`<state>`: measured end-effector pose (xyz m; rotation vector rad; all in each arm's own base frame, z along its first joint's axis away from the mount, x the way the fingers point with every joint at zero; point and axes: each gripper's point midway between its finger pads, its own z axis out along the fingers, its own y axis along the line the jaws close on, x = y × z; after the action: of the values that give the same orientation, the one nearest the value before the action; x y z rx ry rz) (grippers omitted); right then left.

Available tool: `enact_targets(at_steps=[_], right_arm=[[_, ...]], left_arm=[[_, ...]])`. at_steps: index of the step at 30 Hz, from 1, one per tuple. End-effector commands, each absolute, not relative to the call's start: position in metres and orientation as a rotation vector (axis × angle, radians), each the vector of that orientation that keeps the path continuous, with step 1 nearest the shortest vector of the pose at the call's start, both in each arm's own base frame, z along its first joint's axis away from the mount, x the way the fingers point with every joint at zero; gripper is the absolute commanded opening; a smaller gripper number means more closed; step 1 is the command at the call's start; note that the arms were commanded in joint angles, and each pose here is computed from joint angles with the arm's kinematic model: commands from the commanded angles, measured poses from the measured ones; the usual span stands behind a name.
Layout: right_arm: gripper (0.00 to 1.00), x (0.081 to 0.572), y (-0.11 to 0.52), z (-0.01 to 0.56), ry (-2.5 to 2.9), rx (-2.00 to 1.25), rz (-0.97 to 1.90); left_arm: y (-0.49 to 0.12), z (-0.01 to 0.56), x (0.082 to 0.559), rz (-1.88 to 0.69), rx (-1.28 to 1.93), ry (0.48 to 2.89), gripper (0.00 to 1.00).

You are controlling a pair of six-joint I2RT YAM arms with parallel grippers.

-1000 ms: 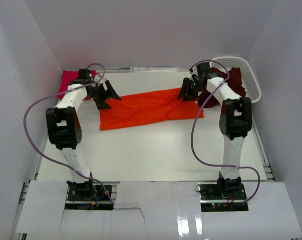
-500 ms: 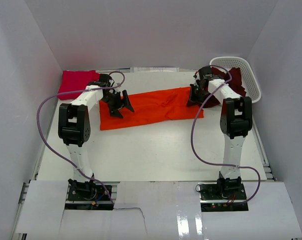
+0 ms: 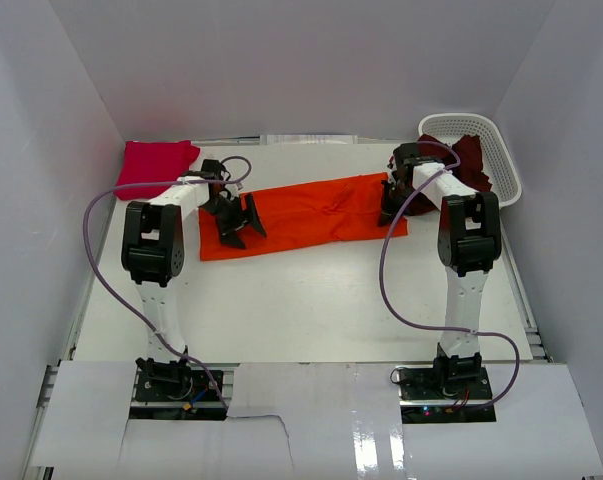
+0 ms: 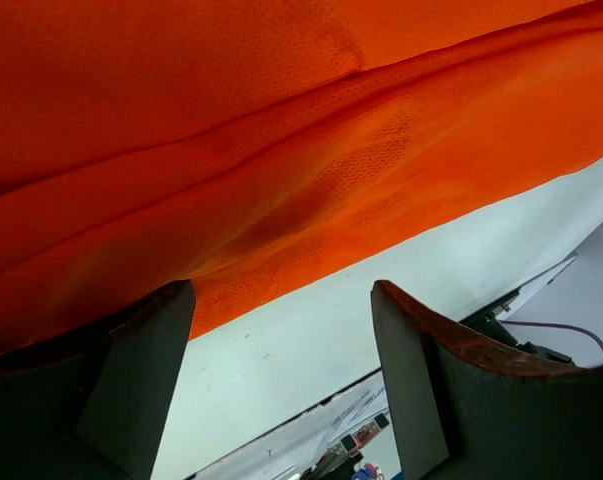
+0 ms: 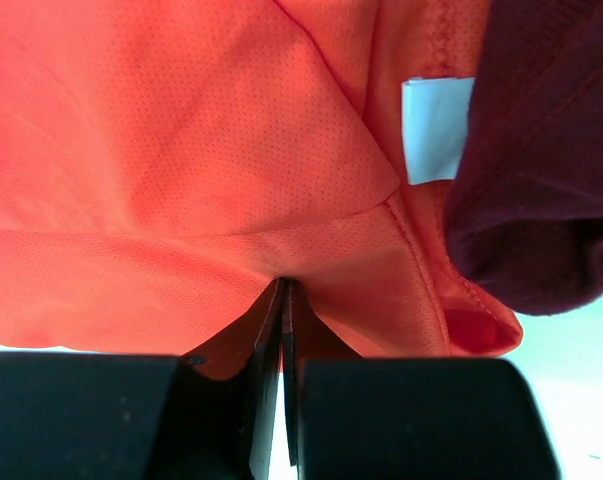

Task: Fold and stack the t-shirts
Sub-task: Fold the other side of the tshirt into a rectangle

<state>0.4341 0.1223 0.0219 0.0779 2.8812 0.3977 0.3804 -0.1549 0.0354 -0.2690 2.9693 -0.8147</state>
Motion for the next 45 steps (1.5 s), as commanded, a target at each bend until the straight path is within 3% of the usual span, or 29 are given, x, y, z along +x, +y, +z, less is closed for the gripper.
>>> enact_targets(at_steps=[1,10,21,24,28,35,41,45], right_arm=[[0.08,0.428,0.094,0.008,2.936,0.1,0.197],[0.09,0.429,0.072,0.007,2.938,0.11,0.041],[0.15,0.451,0.123,0.066,2.8,0.05,0.398],[0.18,0.463,0.144,0.094,2.733,-0.006,0.472],[0.32,0.473,0.17,0.123,2.665,-0.082,0.508],[0.4,0.479,0.214,0.134,2.619,-0.162,0.702],[0.43,0.474,0.249,0.114,2.653,-0.194,0.831],[0.48,0.471,0.261,0.105,2.662,-0.207,0.859]], left_arm=[[-0.118,0.001,0.38,-0.616,-0.334,3.027,0.83],[-0.084,-0.01,0.379,-0.525,-0.404,3.034,0.82],[-0.105,0.028,0.394,-0.682,-0.383,2.949,0.81],[-0.113,0.05,0.405,-0.725,-0.368,2.902,0.81],[-0.132,0.089,0.417,-0.806,-0.332,2.819,0.81],[-0.176,0.144,0.423,-0.85,-0.228,2.735,0.82],[-0.217,0.136,0.407,-0.864,-0.146,2.789,0.82],[-0.21,0.127,0.401,-0.808,-0.148,2.825,0.82]])
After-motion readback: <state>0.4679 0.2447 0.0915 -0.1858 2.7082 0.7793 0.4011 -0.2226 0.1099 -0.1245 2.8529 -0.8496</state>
